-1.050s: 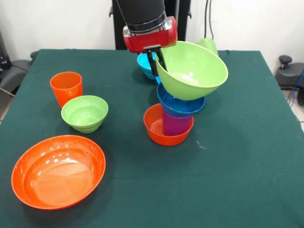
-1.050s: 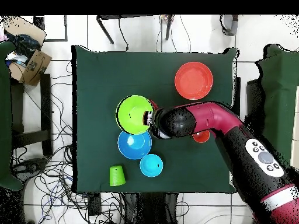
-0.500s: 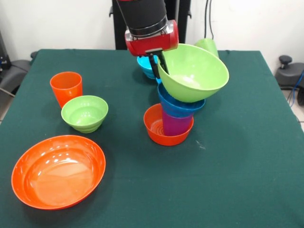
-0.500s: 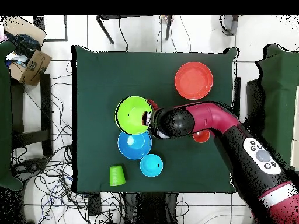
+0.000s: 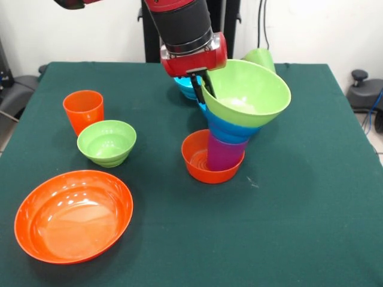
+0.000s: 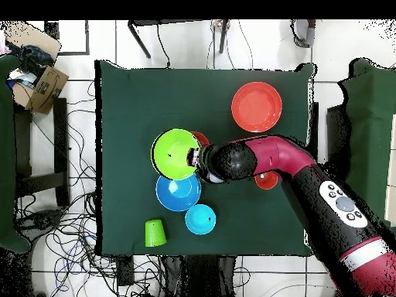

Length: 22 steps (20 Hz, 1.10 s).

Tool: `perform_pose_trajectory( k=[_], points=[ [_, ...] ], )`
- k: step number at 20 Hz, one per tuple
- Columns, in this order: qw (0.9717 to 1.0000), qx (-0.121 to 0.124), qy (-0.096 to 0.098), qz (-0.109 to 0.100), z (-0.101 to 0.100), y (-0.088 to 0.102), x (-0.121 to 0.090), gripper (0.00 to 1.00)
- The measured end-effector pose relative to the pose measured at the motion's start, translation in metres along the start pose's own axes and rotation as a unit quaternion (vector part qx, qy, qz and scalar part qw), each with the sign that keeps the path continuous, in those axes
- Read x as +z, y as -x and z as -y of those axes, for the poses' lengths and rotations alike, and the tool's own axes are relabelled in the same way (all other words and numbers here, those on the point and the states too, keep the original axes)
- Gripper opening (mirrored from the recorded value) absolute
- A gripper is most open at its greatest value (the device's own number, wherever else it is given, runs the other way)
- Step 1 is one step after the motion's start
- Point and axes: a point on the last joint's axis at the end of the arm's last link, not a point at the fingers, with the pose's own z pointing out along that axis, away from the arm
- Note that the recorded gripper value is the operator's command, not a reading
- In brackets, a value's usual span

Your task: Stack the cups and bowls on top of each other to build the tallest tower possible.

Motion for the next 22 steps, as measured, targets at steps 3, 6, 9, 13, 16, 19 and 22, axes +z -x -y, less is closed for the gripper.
perform_pose_trajectory(
  k=[3, 6, 9, 13, 16, 19, 22],
  points=[
    [1.0, 0.002, -0.001, 0.004, 0.002, 0.004, -0.001, 0.0],
    [0.9999, 0.005, -0.003, 0.01, 0.004, 0.011, -0.004, 0.0],
    [0.9998, 0.008, -0.005, 0.018, 0.008, 0.018, -0.006, 0.0],
    [0.9996, 0.012, -0.006, 0.026, 0.011, 0.026, -0.009, 0.0],
    [0.9995, 0.014, -0.006, 0.029, 0.013, 0.03, -0.01, 0.0],
    [0.9993, 0.018, -0.004, 0.033, 0.015, 0.035, -0.01, 0.0],
    [0.9992, 0.021, -0.003, 0.035, 0.016, 0.039, -0.009, 0.0]
  ],
)
